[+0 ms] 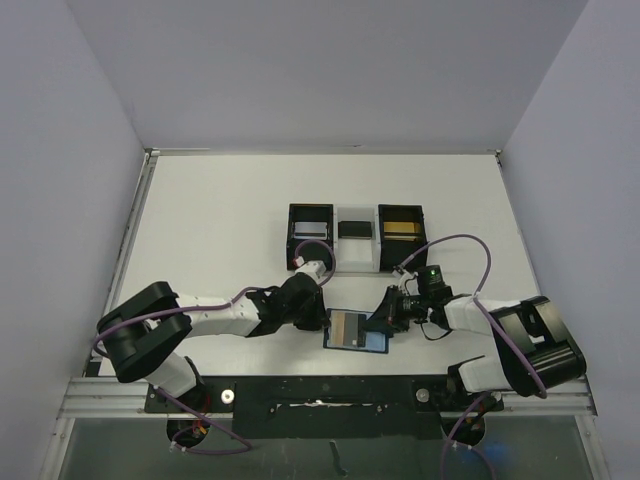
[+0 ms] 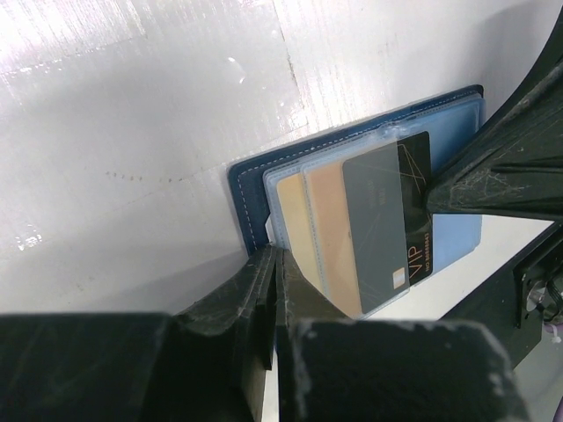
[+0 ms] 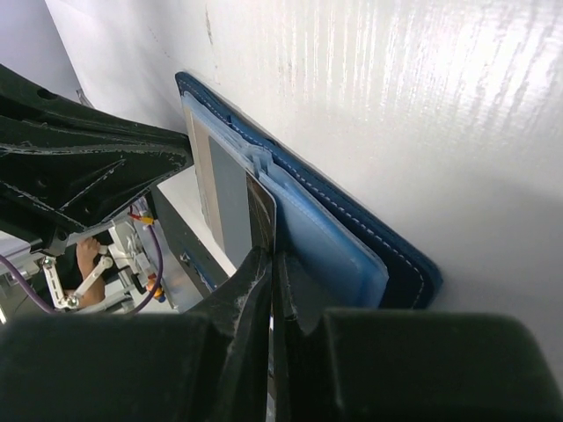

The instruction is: Take the credit cards out of the card holder

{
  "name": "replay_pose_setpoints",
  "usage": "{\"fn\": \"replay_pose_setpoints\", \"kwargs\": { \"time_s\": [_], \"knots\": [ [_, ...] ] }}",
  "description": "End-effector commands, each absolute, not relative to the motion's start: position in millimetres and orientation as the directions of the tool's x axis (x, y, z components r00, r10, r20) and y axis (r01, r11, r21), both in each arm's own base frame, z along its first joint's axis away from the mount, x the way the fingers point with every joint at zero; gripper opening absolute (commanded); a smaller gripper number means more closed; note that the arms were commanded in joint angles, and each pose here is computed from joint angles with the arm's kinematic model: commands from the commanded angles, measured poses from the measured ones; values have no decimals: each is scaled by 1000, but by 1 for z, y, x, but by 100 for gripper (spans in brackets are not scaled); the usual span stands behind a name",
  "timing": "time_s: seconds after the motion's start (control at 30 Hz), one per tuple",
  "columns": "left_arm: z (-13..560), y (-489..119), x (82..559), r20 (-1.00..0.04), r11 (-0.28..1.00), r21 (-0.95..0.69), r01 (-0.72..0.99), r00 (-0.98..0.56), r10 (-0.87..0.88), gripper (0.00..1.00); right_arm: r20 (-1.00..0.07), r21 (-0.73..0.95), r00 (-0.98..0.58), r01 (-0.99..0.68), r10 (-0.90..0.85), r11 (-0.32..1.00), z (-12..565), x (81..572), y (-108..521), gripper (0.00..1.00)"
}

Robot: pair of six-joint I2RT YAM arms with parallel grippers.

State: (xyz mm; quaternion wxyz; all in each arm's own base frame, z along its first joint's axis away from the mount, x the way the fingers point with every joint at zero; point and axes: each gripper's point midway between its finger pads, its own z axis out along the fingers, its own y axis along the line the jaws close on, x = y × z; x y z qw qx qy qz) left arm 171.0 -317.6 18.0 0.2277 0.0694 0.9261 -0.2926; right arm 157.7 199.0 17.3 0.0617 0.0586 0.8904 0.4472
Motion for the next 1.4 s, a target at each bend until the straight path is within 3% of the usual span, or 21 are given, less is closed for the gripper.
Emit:
{"fn": "replay_pose_setpoints", "kwargs": {
  "time_s": [0.0, 0.3, 0.43, 0.53, 0.67, 0.8, 0.97, 1.17, 1.37],
  "knots": [
    [-12, -286, 162, -423, 895, -366, 254, -902, 83, 2, -100, 793, -985, 4, 137, 609, 23, 161, 195, 0],
    [63, -323, 183, -554, 822, -435, 368, -829, 78, 32, -135, 792, -971, 15, 199, 611, 30, 170, 194, 0],
    [91, -354, 178, -571, 706, -536, 463, -814, 101, 35, -127, 791, -969, 29, 210, 611, 28, 168, 193, 0],
    [85, -375, 167, -542, 641, -578, 504, -825, 161, 31, -124, 791, -968, 36, 218, 611, 28, 169, 193, 0],
    [58, -371, 166, -484, 705, -541, 458, -855, 185, 16, -126, 800, -962, 45, 241, 599, 32, 173, 195, 0],
    [36, -359, 163, -449, 742, -514, 430, -872, 194, 8, -135, 818, -957, 39, 257, 574, 38, 175, 198, 0],
    [13, -345, 158, -407, 788, -483, 382, -895, 184, 3, -144, 851, -945, 32, 292, 524, 48, 179, 206, 1],
    [3, -334, 159, -383, 834, -444, 327, -911, 153, 0, -171, 860, -938, 8, 302, 510, 54, 180, 216, 15],
    [4, -332, 162, -388, 844, -431, 319, -910, 145, 0, -202, 852, -922, 1, 330, 524, 52, 181, 220, 20]
  ]
}}
